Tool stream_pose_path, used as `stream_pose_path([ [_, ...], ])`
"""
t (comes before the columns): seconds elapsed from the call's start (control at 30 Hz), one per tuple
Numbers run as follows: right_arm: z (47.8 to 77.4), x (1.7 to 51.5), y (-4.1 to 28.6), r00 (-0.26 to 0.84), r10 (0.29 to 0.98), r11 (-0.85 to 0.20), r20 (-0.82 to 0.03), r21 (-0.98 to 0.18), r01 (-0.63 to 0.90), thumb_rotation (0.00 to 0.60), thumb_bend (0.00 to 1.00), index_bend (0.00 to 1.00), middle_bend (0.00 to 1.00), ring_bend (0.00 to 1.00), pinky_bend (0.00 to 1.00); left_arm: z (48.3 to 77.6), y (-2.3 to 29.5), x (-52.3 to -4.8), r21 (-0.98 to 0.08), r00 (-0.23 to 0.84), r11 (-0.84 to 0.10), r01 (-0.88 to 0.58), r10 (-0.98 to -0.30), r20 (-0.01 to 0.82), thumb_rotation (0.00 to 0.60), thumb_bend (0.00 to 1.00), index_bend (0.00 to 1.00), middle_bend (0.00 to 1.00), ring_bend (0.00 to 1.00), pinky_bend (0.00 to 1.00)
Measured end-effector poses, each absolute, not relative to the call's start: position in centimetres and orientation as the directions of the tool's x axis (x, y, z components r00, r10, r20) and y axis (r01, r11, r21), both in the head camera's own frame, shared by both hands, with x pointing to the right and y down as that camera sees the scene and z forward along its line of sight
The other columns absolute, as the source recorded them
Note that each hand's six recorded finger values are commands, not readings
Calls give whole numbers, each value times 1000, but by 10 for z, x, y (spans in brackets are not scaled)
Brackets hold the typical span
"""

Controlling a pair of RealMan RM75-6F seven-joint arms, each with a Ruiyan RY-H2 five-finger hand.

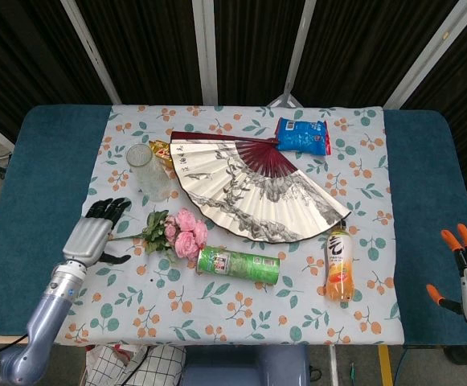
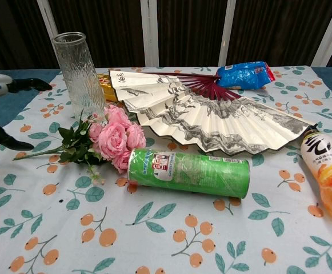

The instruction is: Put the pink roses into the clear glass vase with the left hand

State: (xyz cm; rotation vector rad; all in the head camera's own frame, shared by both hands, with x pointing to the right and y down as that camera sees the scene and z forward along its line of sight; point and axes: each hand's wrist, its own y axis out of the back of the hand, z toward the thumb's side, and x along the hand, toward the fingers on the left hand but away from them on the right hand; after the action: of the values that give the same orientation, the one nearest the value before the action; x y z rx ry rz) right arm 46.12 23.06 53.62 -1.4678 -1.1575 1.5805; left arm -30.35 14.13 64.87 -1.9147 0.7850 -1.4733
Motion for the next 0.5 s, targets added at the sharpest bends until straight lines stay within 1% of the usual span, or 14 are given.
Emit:
stream_pose_path([
  [0.2, 536, 462, 230, -138, 913, -375, -385, -922, 92, 600, 238, 154, 33, 71, 87, 670, 141, -270, -722, 247, -687, -86, -716, 653, 600, 156, 28, 53, 0, 50],
  [0.37, 537, 463, 229, -140, 911, -377, -387, -921, 97, 600, 237, 154, 33, 71, 87, 684, 140, -257, -718, 245, -693, -66, -709, 662, 600, 160, 50, 84, 23, 70],
  [0.5, 538, 464, 229, -140, 910, -377, -389, -920, 103, 600, 237, 154, 33, 71, 87, 696, 138, -247, -726, 240, -685, -62, -716, 656, 600, 175, 75, 110, 48, 97],
])
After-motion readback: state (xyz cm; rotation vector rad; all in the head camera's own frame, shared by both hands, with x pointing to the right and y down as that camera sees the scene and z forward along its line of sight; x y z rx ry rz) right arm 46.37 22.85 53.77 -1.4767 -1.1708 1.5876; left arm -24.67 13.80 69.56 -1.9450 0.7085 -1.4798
